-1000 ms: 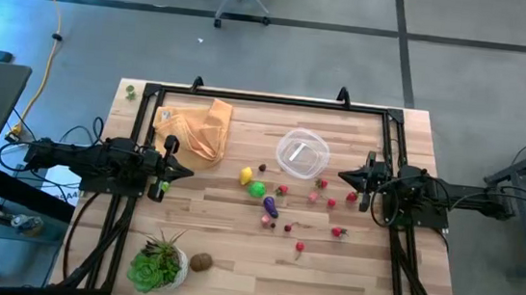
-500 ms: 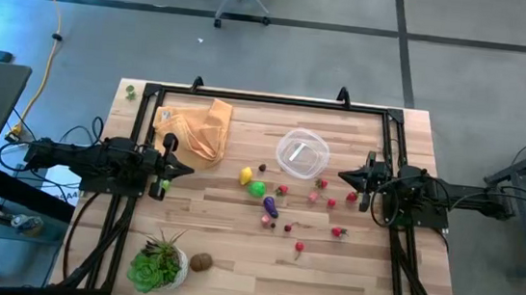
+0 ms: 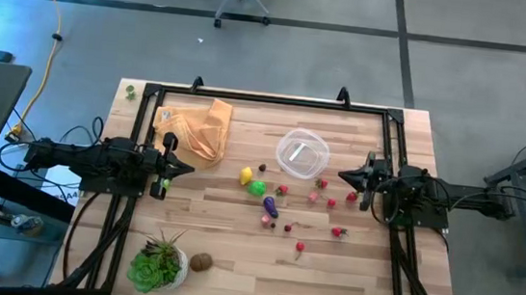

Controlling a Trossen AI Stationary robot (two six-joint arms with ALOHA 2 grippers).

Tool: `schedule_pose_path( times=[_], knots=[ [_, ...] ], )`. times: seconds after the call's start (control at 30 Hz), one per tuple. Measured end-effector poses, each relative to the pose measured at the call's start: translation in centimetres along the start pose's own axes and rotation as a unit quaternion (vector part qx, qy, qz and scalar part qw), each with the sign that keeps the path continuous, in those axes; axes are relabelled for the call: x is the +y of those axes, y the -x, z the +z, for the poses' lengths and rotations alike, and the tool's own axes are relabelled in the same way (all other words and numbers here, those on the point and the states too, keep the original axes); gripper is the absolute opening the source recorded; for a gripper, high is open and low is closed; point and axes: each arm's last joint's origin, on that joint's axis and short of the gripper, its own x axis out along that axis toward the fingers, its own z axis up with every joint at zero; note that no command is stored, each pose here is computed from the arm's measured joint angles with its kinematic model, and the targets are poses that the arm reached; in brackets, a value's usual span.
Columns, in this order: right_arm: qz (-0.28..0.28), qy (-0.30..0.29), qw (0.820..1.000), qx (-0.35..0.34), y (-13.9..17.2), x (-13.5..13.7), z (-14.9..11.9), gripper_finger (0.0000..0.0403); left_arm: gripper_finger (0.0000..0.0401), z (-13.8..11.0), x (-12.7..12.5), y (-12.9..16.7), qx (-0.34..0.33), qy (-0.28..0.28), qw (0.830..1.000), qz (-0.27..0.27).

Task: Pick and placing Produce into tupperware
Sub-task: Adjust the transparent container

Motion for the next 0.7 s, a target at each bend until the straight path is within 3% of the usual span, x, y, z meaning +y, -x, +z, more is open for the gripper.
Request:
schedule_pose_path(
  times=[0.3,0.5,0.6,0.7],
  knots=[
    [0.031,-0.062,0.994,-0.089,0.2,0.5,1.8,0.0,0.0003,0.1,0.2,0.0,-0.002,0.003,1.0,0.029],
    [0.096,-0.086,0.977,-0.172,0.7,1.2,3.5,0.0,0.0003,0.1,0.2,0.0,-0.005,0.035,0.999,0.029],
    [0.146,-0.078,0.968,-0.19,1.1,1.6,4.3,0.0,0.0003,0.9,0.2,0.0,-0.046,0.028,0.998,0.02],
    [0.169,-0.057,0.963,-0.2,1.6,2.0,5.3,0.0,0.0003,2.5,0.1,0.3,-0.132,-0.024,0.991,-0.004]
  ],
)
